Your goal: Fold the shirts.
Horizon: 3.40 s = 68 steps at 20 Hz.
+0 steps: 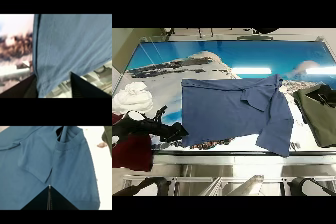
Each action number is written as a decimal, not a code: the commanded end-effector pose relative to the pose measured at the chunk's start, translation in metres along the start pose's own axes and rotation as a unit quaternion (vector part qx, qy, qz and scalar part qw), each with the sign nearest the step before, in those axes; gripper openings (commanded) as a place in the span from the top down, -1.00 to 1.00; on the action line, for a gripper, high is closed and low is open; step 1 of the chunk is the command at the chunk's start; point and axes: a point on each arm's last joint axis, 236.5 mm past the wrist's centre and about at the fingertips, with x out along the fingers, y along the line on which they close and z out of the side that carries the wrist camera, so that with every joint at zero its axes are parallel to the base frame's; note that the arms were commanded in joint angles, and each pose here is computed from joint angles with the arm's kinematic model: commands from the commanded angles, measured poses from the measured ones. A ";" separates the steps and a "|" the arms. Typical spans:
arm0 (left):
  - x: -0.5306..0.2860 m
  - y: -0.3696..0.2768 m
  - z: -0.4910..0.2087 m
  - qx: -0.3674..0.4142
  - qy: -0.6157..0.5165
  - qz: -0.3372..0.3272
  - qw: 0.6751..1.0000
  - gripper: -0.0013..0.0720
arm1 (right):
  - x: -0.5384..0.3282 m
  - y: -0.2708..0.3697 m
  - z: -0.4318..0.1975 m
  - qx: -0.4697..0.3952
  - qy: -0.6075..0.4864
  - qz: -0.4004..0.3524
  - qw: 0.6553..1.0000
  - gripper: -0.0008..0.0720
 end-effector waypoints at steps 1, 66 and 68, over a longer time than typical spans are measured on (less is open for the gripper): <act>0.008 -0.022 0.001 0.033 -0.007 -0.022 0.999 0.24 | 0.000 -0.001 0.000 0.000 0.001 -0.001 1.000 0.94; -0.499 -0.244 -0.077 0.417 -0.445 -0.539 0.582 0.89 | -0.289 0.342 0.049 -0.336 -0.407 0.208 0.823 0.94; -0.455 -0.233 -0.011 0.359 -0.419 -0.528 0.645 0.89 | -0.232 0.310 0.065 -0.292 -0.335 0.239 0.864 0.94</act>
